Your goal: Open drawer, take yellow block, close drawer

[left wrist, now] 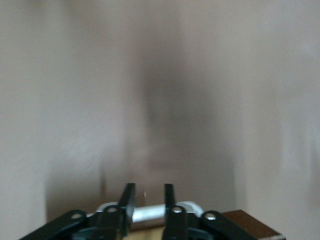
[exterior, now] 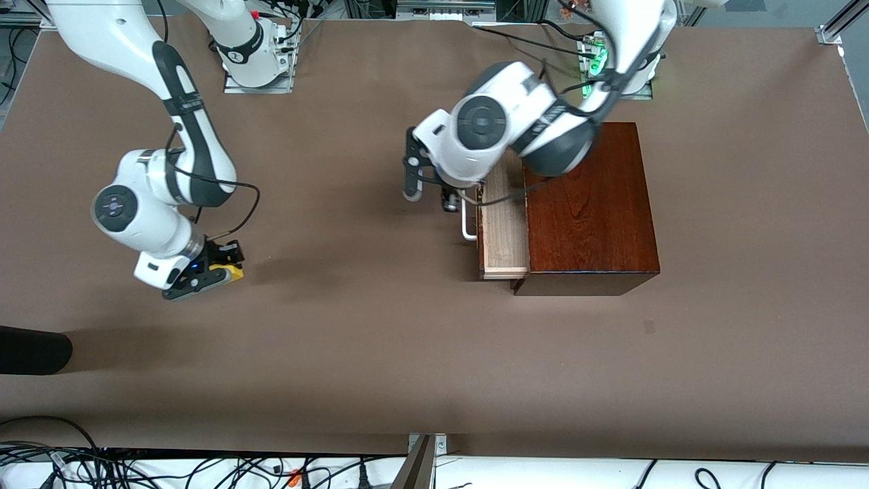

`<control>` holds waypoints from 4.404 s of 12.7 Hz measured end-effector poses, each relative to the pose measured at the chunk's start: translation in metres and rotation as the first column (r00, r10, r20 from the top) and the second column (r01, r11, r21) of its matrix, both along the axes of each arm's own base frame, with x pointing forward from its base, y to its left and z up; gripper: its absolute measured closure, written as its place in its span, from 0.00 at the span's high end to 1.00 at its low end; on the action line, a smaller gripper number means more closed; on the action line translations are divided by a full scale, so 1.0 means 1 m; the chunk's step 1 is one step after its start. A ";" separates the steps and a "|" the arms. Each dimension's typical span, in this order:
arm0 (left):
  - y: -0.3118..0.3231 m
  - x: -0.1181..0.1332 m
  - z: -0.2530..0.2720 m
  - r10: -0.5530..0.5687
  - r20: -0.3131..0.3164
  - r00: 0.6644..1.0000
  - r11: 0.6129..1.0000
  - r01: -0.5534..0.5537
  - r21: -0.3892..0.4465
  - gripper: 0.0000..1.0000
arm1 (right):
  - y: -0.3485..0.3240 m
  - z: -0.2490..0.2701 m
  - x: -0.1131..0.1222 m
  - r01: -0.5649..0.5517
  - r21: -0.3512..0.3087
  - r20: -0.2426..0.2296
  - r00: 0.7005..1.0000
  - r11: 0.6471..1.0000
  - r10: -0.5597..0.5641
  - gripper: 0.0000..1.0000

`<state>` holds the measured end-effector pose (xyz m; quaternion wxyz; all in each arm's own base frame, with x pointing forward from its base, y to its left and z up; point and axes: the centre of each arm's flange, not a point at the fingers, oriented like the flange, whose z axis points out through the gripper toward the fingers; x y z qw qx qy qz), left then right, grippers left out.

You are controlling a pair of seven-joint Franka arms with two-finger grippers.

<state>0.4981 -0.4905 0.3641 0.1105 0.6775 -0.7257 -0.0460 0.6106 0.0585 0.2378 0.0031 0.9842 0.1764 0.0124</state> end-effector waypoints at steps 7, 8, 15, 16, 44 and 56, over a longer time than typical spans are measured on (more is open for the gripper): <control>0.005 -0.004 -0.054 -0.107 0.053 0.993 0.981 0.097 0.165 0.01 | 0.015 -0.049 -0.010 0.186 0.010 0.020 0.982 0.982 -0.187 0.55; 0.005 -0.004 -0.054 -0.106 0.051 0.993 0.981 0.096 0.168 0.01 | 0.017 -0.049 -0.010 0.193 0.012 0.023 0.981 0.981 -0.193 0.55; 0.028 0.002 -0.057 -0.104 -0.003 0.995 0.956 0.101 0.274 0.01 | 0.022 0.014 0.011 0.142 0.052 0.132 0.980 0.988 -0.148 1.00; 0.035 0.005 -0.058 -0.095 -0.014 0.995 0.953 0.095 0.286 0.01 | 0.022 0.031 0.011 0.139 0.056 0.128 0.981 0.989 -0.145 1.00; 0.333 0.139 0.199 0.751 0.287 0.594 0.586 -0.801 0.124 1.00 | -0.006 0.327 -0.019 0.124 0.032 0.031 0.992 0.992 -0.125 1.00; 0.467 0.109 0.245 0.961 0.277 0.003 -0.028 -0.994 0.108 1.00 | -0.007 0.327 -0.019 0.126 0.031 0.028 0.992 0.992 -0.127 1.00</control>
